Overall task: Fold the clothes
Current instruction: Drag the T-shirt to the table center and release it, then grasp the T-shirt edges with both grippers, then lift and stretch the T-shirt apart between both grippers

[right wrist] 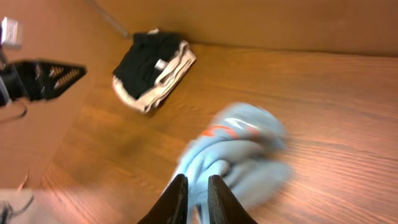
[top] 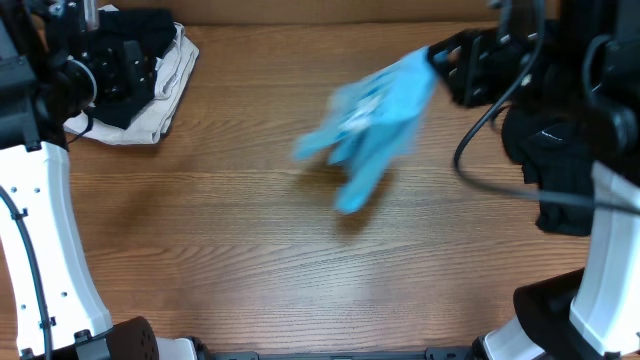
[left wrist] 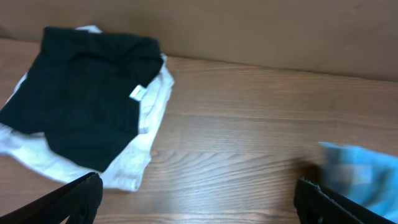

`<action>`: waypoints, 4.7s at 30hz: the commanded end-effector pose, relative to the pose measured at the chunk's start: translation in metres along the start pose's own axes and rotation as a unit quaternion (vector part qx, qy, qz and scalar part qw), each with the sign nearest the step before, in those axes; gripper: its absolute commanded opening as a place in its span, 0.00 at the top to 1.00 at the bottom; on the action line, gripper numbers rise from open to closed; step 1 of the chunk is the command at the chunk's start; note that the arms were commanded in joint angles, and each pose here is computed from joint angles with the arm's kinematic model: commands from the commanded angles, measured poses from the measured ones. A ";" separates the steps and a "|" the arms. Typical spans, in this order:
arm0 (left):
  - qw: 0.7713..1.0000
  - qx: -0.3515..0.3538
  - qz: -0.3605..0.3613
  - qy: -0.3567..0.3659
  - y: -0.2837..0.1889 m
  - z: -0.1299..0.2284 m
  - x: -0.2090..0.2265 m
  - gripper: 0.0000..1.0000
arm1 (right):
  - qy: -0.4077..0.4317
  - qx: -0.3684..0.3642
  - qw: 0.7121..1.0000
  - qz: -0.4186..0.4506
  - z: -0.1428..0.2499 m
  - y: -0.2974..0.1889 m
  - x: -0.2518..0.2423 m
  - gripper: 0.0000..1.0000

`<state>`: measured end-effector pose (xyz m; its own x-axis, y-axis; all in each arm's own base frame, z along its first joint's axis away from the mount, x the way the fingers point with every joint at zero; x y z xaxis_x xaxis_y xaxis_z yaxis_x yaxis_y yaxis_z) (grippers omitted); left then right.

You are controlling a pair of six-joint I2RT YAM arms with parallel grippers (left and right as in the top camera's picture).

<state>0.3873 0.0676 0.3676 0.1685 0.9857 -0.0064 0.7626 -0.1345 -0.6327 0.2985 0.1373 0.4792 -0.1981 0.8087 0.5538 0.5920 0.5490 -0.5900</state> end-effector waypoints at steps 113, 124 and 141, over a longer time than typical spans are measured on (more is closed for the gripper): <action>0.984 0.175 0.030 0.033 0.060 0.021 -0.027 0.96 | 0.097 0.337 0.936 0.039 0.238 0.257 -0.098 0.96; 0.996 -0.042 -0.030 0.067 -0.097 -0.071 -0.050 0.96 | 0.139 0.121 0.981 0.053 0.089 0.065 -0.119 0.96; 0.979 -0.157 -0.094 0.091 -0.242 -0.048 -0.083 0.96 | 0.124 -0.019 0.985 0.120 0.112 -0.072 -0.089 0.96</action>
<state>0.2075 -0.0073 0.5649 0.2157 0.9482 0.2332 0.9414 -0.1386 -0.3074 0.1828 0.0716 0.4094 0.0449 0.7853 0.6175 0.5680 0.4884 -0.6624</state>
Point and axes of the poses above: each gripper's point midway between its finger pads, its own y axis out along the fingers, its own x axis along the line the jaws close on, z = x × y, the point moved 4 cm from there along -y, back along the fingers, and after that the axes turned 15 degrees about y, right-handed, at the moved point
